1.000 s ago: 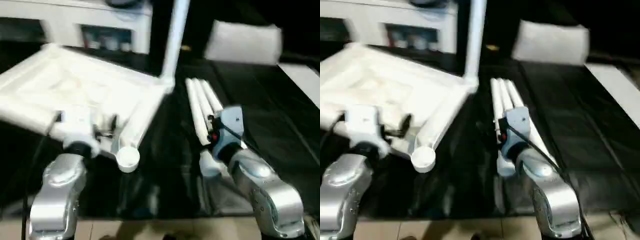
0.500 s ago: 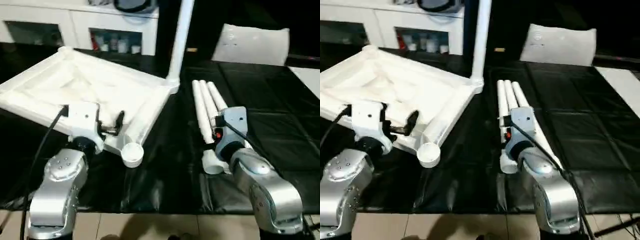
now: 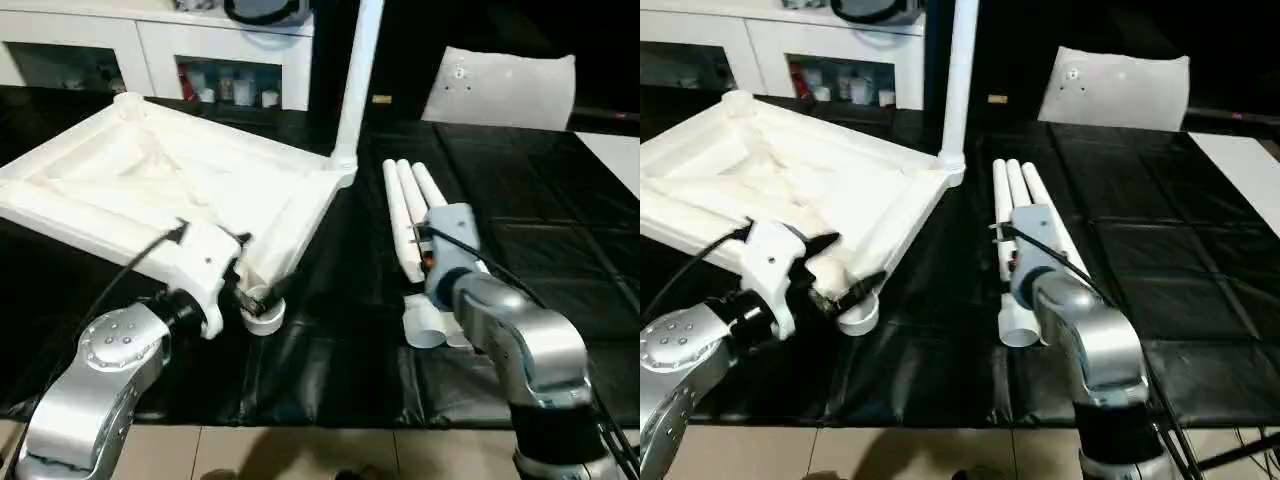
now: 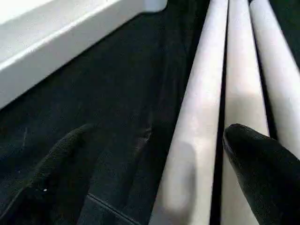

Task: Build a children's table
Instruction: Pick table leg

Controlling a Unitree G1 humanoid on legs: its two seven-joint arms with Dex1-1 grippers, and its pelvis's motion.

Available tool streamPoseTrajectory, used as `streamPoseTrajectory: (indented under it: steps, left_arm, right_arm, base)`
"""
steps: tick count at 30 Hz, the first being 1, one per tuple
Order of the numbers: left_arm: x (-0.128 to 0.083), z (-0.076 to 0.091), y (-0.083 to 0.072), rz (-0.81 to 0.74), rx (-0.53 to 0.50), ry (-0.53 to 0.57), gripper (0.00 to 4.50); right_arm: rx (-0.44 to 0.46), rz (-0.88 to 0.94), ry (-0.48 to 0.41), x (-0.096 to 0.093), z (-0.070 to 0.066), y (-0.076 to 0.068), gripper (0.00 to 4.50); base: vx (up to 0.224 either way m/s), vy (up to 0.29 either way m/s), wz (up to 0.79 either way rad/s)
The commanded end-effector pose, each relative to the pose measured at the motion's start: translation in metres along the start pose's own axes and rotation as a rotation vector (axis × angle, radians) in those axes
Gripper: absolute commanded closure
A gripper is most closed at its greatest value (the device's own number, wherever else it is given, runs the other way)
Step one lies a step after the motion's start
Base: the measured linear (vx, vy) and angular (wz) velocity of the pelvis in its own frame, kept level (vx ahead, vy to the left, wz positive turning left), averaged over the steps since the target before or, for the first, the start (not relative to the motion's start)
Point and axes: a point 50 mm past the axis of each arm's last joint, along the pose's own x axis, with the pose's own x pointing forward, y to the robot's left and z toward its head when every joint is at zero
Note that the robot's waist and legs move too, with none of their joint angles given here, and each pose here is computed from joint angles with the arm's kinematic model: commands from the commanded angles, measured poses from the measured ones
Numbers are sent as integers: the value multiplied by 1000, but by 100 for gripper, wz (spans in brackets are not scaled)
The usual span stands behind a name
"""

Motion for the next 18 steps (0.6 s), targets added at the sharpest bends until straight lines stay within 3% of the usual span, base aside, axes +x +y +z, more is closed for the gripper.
streamPoseTrajectory:
  steps: [1, 9, 18]
  left_arm:
    - [-2, 1, -7, -56, -3, 6, 1]
    - [-8, -3, -17, -165, -10, 48, 1]
    - [-7, -3, -17, -168, -10, 53, 1]
  right_arm:
    - [5, -76, 22, 2, 1, -9, 0]
    - [55, -54, 62, 6, -5, -9, 0]
    - [69, -32, 130, 9, -16, -6, 0]
  base:
    - [0, 0, 0]
    - [0, 0, 0]
    - [0, 0, 0]
